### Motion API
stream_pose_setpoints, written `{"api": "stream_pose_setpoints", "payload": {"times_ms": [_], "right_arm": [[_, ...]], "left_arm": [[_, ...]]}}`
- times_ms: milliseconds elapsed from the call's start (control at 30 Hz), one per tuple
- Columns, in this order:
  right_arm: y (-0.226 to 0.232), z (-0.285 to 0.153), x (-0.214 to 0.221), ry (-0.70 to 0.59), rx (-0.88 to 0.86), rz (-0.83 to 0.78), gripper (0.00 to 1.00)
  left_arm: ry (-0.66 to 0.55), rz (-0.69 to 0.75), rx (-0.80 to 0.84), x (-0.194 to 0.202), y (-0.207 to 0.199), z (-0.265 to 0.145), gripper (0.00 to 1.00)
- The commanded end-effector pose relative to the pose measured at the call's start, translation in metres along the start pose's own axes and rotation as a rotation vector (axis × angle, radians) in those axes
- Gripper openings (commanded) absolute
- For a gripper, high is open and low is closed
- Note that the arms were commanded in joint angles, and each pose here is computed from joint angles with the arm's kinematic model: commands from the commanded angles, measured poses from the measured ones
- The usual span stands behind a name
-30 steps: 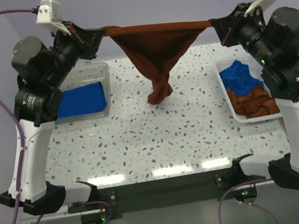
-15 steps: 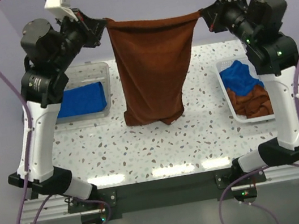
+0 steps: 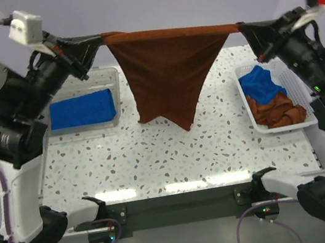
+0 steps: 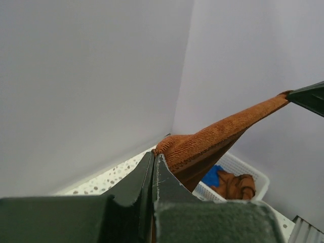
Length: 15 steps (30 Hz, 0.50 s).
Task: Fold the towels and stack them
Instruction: Flatten out the crumpled towel
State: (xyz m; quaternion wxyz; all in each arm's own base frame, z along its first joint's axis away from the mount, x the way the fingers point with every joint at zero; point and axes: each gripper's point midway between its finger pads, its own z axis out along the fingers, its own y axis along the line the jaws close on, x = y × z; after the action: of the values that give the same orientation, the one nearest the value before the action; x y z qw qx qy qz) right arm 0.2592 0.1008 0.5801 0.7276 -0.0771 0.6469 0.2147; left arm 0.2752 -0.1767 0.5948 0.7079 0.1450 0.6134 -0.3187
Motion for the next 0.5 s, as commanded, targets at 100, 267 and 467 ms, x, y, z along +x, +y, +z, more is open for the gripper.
{"api": "stream_pose_setpoints", "payload": {"times_ms": [100,267,467], "right_arm": [[0.012,-0.07,-0.056,-0.194,0.009,-0.107,0.0],[0.021,-0.091,-0.082,-0.275,0.001,-0.12,0.0],[0.015,-0.073,-0.097,-0.321,0.019,-0.121,0.0]], "left_arm": [[-0.257,0.168,0.1,-0.08,-0.041,-0.073,0.0],[-0.338,0.191,0.122,-0.106,-0.056,-0.1,0.0],[-0.343,0.177,0.079,-0.11,-0.046,-0.087,0.0]]}}
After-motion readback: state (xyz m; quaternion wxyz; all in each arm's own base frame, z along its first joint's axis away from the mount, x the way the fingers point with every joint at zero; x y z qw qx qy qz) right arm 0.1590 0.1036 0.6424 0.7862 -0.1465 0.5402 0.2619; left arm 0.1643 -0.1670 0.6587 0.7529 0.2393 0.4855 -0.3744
